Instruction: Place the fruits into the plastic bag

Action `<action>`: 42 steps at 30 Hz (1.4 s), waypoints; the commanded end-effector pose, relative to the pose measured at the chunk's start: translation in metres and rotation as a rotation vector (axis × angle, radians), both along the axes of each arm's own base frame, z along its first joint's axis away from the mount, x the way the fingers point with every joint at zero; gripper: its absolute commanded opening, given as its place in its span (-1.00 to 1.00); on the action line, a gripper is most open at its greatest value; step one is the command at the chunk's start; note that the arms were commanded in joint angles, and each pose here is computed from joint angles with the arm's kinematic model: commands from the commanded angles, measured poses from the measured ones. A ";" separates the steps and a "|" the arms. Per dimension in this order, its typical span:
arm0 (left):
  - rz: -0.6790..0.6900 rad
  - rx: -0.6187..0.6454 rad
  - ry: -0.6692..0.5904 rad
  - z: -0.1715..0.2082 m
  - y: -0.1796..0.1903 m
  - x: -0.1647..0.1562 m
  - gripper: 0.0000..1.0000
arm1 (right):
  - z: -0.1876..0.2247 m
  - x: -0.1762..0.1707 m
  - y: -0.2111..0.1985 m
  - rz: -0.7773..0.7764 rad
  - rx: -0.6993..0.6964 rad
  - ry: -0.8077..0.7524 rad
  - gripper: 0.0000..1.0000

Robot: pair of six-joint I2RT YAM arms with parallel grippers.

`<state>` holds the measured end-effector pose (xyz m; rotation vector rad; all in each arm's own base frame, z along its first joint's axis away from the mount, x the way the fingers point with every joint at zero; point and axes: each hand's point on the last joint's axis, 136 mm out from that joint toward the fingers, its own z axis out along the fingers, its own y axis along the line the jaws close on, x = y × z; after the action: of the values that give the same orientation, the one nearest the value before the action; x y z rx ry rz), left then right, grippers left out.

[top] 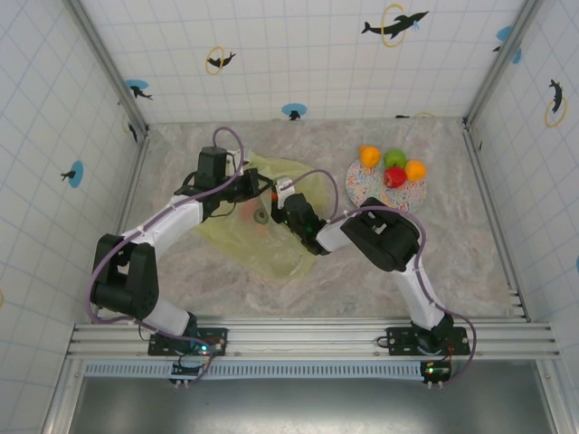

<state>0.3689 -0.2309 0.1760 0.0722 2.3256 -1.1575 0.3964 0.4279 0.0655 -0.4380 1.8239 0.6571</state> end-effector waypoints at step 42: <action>-0.001 0.033 0.010 -0.004 0.000 -0.003 -1.00 | 0.092 -0.139 -0.113 0.350 -0.003 0.009 0.52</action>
<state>0.3656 -0.2305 0.1701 0.0632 2.3557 -1.1378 0.2727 0.3200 0.1482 -0.7158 1.7790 0.8379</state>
